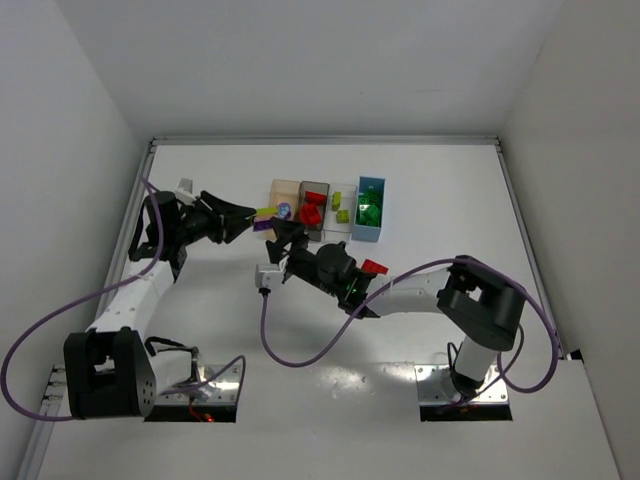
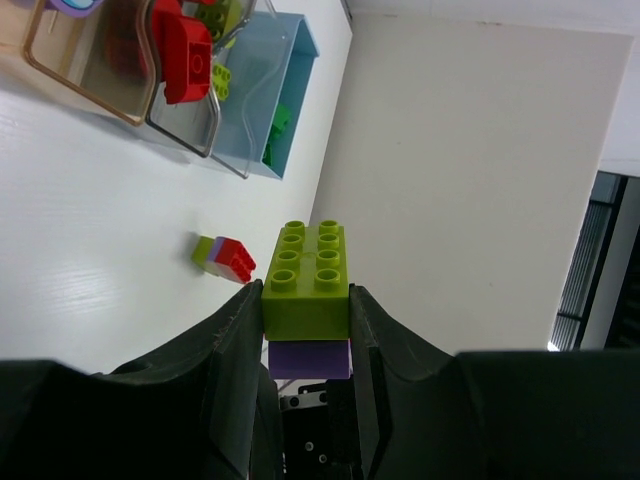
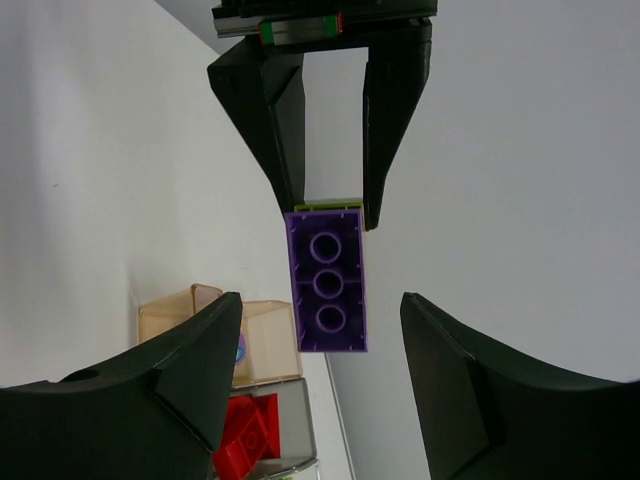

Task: Sort the legos into containers by color

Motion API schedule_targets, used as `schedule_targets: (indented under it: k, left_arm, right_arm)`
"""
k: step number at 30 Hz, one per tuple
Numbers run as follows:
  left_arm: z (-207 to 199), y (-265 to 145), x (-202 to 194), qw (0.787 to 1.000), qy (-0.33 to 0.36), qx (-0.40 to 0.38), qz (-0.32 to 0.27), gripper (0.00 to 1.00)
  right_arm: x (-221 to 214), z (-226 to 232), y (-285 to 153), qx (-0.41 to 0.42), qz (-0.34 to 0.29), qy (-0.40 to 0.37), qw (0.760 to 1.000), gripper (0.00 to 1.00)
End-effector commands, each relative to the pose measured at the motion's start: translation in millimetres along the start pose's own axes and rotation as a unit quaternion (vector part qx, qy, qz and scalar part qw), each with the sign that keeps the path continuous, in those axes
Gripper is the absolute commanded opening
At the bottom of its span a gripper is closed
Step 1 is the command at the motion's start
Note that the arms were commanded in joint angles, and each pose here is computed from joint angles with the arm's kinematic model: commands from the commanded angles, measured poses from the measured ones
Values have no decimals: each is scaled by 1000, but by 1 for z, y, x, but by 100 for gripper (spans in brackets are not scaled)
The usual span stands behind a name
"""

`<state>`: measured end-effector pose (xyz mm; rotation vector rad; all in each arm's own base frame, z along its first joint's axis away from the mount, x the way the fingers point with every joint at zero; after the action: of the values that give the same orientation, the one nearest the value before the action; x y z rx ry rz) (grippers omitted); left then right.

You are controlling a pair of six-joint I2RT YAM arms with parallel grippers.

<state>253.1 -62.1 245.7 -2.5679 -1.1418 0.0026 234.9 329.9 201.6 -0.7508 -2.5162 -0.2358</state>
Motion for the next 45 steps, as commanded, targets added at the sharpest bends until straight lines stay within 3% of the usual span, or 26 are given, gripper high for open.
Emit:
schedule_targets:
  k: [1, 8, 13, 18, 23, 34, 41, 44, 45]
  left_arm:
    - [-18, -7, -5, 999, 23, -38, 6, 0]
    - [-16, -5, -10, 999, 22, -36, 17, 0]
    - [-18, -7, -11, 999, 25, -39, 15, 0]
    - [-21, -9, -11, 999, 24, -39, 15, 0]
    - [-19, -9, -12, 999, 25, -35, 17, 0]
    - [-18, -7, -10, 999, 30, -30, 4, 0]
    - [-18, -12, 9, 998, 32, -29, -34, 0]
    - [-21, -12, 14, 996, 66, -25, -51, 0]
    - [-25, -12, 17, 992, 108, -26, -60, 0]
  right_arm:
    - [13, -15, 13, -33, -20, 4, 999, 64]
    - [13, -13, 21, -30, -18, 4, 999, 56]
    - [12, -11, 23, -26, -16, 3, 1000, 33]
    - [8, -14, 23, -31, -8, 3, 999, 22]
    - [2, -13, 19, -33, -4, -2, 999, 1]
    - [12, -24, -5, -37, -11, -1, 999, 0]
    - [14, -30, -25, -34, -10, 4, 999, 0]
    - [13, -32, -30, -34, 8, 31, 999, 0]
    - [11, -37, -32, -35, 22, 57, 997, 0]
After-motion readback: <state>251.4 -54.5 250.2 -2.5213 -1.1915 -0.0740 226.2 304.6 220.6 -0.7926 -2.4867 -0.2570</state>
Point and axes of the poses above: each gripper's point midway between its finger pads, its own y axis out along the fingers, its own z axis along the line the jaws close on, x = y × z, the point moved 10 cm from there along -y, back along the fingers, and after that the axes turned 5 degrees about y, right-handed, at the moved point
